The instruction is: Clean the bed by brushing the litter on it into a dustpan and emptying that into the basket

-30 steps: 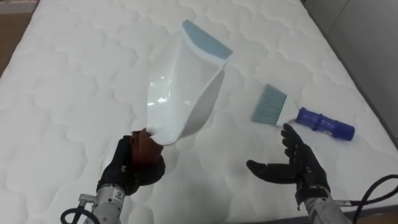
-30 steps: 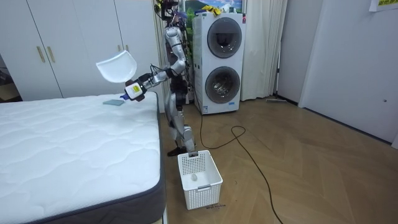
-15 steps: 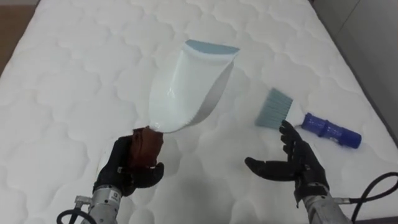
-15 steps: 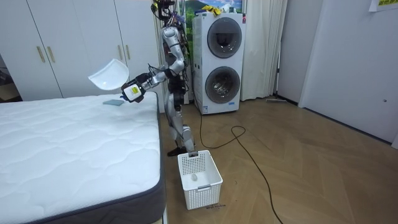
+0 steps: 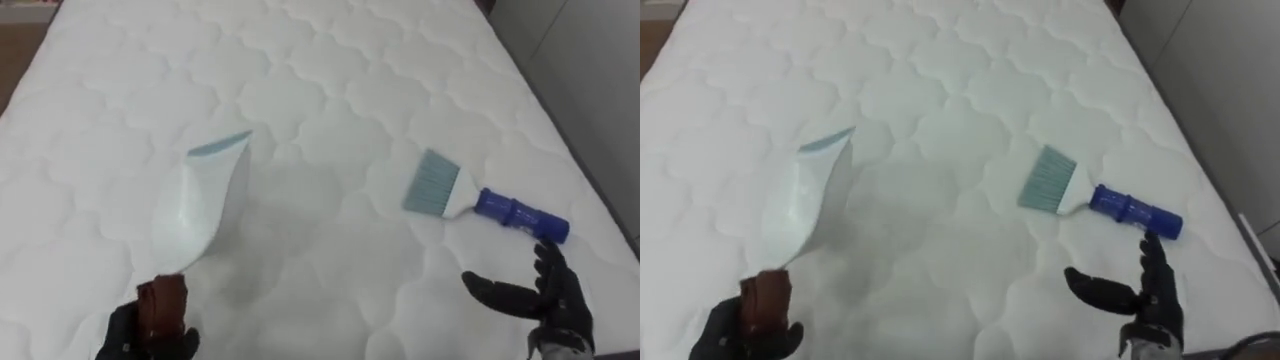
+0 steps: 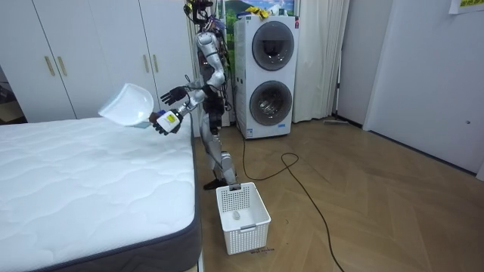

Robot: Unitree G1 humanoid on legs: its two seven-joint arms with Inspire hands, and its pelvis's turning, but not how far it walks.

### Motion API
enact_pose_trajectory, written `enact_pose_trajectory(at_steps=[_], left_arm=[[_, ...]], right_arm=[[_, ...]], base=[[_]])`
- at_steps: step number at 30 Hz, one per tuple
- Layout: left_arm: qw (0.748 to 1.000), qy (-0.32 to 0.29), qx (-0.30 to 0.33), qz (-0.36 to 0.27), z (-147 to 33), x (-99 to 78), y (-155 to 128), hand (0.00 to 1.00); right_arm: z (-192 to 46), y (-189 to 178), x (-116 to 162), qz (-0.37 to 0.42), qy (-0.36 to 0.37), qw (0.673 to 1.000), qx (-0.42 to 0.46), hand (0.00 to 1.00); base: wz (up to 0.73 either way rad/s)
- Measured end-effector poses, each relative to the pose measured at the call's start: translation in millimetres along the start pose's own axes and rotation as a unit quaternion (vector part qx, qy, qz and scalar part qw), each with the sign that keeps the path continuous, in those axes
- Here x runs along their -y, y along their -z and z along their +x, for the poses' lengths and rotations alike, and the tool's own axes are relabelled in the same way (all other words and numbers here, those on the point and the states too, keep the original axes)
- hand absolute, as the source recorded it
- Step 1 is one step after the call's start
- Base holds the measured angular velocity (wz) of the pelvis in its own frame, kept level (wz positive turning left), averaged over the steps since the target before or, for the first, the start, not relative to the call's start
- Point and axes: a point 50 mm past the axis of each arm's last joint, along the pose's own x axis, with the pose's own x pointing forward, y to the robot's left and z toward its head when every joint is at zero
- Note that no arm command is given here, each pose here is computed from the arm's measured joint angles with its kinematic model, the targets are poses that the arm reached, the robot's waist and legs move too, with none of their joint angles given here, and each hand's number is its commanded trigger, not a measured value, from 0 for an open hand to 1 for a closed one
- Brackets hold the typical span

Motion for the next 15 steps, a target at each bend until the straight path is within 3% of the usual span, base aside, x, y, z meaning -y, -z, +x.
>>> enact_pose_trajectory(at_steps=[8, 15], left_arm=[[0.988, -0.048, -0.148, 0.010, -17.6, -24.2, 72.5, 0.00], [0.973, -0.049, -0.225, 0.018, -32.5, -25.5, 106.1, 0.00]], right_arm=[[-14.4, 79.4, 40.2, -0.026, 0.084, 0.980, -0.180, 0.00], [-36.4, 120.1, 43.8, -0.038, 0.037, 0.957, -0.284, 0.00]], base=[[0.05], [-0.05]])
